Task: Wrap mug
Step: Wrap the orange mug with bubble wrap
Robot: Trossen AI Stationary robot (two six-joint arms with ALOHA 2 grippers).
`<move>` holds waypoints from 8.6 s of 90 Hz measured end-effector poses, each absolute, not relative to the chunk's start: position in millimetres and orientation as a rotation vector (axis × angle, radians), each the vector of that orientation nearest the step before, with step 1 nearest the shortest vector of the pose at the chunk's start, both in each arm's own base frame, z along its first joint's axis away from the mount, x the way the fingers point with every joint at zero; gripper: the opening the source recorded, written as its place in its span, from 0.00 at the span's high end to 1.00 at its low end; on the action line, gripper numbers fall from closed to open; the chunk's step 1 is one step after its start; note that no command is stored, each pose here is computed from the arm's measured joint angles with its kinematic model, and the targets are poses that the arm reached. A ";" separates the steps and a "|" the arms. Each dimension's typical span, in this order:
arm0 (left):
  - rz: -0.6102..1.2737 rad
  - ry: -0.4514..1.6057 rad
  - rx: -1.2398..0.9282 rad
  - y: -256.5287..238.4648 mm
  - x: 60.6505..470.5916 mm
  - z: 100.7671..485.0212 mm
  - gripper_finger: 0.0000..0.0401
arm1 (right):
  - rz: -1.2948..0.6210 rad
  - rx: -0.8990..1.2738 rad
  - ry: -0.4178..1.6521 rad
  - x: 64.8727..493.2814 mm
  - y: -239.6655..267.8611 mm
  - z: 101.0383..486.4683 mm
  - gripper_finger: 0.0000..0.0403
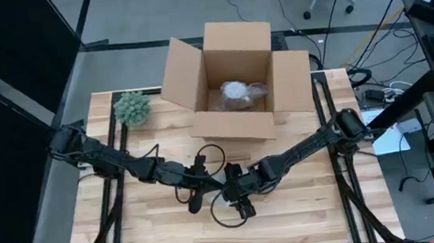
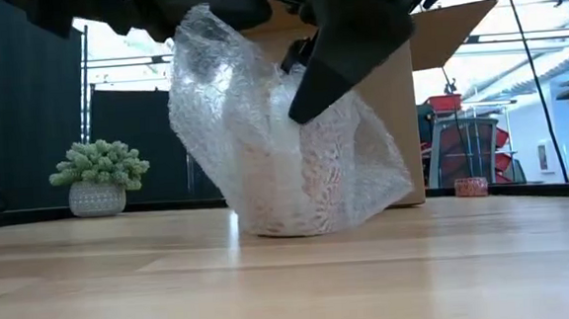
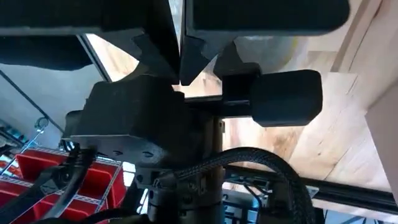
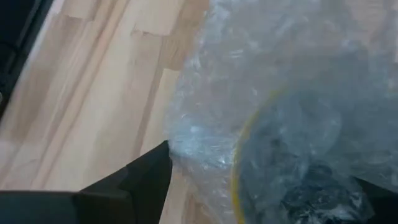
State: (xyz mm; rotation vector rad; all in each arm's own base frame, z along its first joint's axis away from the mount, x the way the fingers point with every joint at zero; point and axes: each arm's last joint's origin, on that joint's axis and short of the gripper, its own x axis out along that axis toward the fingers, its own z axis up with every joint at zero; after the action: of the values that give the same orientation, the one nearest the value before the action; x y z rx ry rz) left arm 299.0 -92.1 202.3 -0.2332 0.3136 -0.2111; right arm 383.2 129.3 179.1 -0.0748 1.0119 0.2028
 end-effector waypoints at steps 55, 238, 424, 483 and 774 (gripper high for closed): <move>-0.143 0.464 -0.310 -83.3 320.5 150.4 1.00 | 0.185 -0.095 1.072 390.8 131.0 217.3 0.41; -0.154 0.458 -0.295 -82.8 320.3 149.4 1.00 | 0.008 0.023 1.009 367.0 88.8 285.3 0.41; -0.158 0.455 -0.297 -83.0 320.6 149.7 1.00 | -0.323 -0.057 1.153 379.5 109.3 194.8 0.41; -0.160 0.458 -0.288 -83.2 320.3 149.3 1.00 | -0.213 0.019 1.029 361.8 96.9 254.0 0.41; -0.079 0.384 -0.269 -82.9 319.8 182.4 1.00 | -0.031 0.002 0.911 364.0 108.8 198.8 1.00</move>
State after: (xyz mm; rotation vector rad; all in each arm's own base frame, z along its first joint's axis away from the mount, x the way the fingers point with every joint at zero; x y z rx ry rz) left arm 319.8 -82.9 182.4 -0.2688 0.3844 -0.0786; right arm 364.0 108.8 198.8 0.0019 0.9113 -0.0305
